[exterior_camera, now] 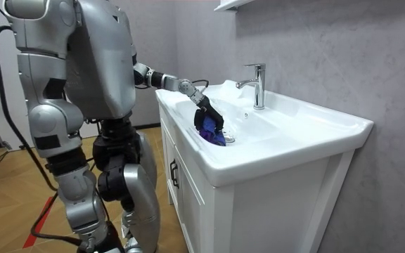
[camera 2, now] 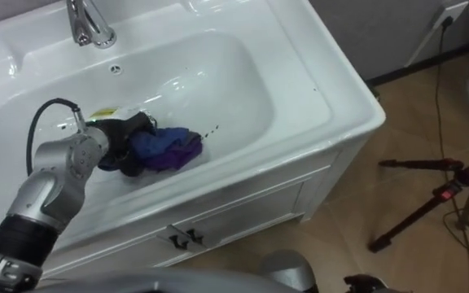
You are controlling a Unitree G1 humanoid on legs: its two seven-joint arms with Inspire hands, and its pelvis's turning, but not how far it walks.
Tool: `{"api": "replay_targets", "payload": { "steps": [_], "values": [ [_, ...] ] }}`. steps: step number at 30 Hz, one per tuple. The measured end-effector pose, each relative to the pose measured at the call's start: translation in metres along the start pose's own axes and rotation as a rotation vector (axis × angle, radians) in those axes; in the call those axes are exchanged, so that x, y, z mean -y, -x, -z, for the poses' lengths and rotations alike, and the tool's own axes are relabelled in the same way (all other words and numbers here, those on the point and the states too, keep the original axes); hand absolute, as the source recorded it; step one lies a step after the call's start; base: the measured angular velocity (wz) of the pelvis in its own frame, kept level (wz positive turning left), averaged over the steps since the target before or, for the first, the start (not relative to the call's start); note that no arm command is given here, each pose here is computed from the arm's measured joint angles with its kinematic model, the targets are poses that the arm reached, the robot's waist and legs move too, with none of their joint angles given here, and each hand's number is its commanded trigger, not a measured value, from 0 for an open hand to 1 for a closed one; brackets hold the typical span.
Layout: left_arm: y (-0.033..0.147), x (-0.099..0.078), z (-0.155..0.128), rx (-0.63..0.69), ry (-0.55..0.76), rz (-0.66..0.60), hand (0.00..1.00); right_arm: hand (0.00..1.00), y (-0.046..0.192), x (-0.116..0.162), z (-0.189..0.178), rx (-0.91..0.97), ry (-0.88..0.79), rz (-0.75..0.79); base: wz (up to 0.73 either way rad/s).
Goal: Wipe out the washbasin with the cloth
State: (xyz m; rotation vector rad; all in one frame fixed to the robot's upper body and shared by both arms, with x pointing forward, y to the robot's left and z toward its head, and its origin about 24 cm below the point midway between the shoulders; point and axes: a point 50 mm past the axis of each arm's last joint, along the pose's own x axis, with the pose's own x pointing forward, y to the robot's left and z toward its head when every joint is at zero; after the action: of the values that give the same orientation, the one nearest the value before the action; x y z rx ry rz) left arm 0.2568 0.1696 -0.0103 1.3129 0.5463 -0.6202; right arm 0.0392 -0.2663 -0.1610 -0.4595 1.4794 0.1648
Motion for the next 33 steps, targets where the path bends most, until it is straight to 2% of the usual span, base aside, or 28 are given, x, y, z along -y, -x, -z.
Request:
{"api": "replay_targets", "payload": {
  "steps": [13,21,33],
  "values": [
    [-0.009,0.006,-0.025,0.071,0.041,-0.045,1.0,0.0,0.0,-0.006,0.005,-0.012,0.014,0.004,0.0],
    [-0.013,0.006,-0.027,0.062,0.054,-0.058,1.0,0.0,0.0,-0.007,0.008,-0.046,0.0,0.005,-0.01],
    [-0.02,0.006,-0.022,0.038,0.083,-0.118,1.0,0.0,-0.001,-0.023,0.016,-0.064,-0.048,-0.003,-0.03]
  ]
}}
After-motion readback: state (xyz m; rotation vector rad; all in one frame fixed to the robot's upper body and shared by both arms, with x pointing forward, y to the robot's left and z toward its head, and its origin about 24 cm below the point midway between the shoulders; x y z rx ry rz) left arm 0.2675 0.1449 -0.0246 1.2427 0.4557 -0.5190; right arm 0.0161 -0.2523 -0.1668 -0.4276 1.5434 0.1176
